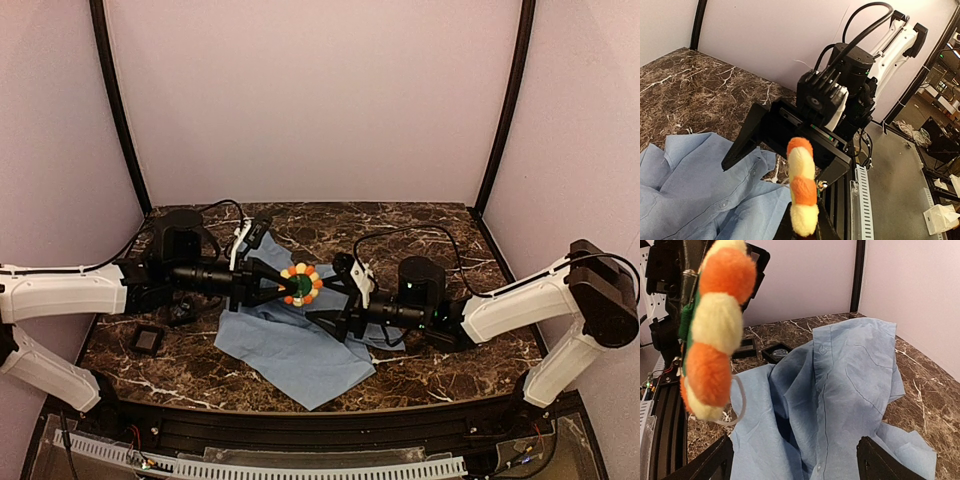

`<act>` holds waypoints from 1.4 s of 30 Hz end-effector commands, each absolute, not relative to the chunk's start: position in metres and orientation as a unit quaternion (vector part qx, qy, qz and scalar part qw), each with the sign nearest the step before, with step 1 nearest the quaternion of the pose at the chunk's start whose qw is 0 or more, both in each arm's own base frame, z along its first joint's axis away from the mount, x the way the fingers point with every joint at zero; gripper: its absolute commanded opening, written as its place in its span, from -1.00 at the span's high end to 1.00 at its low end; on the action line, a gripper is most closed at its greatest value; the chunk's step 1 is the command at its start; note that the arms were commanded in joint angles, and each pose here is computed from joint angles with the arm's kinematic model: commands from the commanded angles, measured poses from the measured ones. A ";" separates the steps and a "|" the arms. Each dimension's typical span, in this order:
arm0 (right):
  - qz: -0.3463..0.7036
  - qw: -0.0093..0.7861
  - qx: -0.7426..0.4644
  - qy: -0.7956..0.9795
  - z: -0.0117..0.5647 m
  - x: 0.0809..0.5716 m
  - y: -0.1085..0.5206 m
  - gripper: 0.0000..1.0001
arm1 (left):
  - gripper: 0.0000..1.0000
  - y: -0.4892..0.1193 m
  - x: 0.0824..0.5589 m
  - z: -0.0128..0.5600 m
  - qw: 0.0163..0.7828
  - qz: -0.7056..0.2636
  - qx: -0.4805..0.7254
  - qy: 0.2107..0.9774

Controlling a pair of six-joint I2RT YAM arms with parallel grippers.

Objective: Remove the brooch from the garment
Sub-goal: Close the brooch securely.

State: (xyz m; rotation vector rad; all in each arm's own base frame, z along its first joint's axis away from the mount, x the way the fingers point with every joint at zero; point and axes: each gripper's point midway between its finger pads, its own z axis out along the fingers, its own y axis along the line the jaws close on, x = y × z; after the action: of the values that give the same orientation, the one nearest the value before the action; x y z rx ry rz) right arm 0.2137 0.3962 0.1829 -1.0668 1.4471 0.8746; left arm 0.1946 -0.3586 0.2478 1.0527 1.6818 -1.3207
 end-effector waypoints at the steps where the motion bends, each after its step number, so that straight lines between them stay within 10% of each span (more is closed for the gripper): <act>1: 0.349 0.571 -0.433 0.604 0.194 0.226 0.398 -0.70 | 0.98 -0.363 0.190 0.255 0.358 -0.524 0.416 0.651; 27: 0.432 0.537 -0.482 0.542 0.220 0.181 0.410 -0.67 | 0.98 -0.368 0.195 0.242 0.345 -0.516 0.417 0.664; 42: 0.446 0.531 -0.461 0.554 0.229 0.186 0.413 -0.26 | 0.98 -0.371 0.191 0.237 0.329 -0.522 0.429 0.659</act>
State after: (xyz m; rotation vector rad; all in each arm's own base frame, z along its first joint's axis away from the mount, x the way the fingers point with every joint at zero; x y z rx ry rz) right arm 0.1867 0.4089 0.2059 -1.1395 1.3604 1.0275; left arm 0.1933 -0.3668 0.2275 1.0882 1.7628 -1.3548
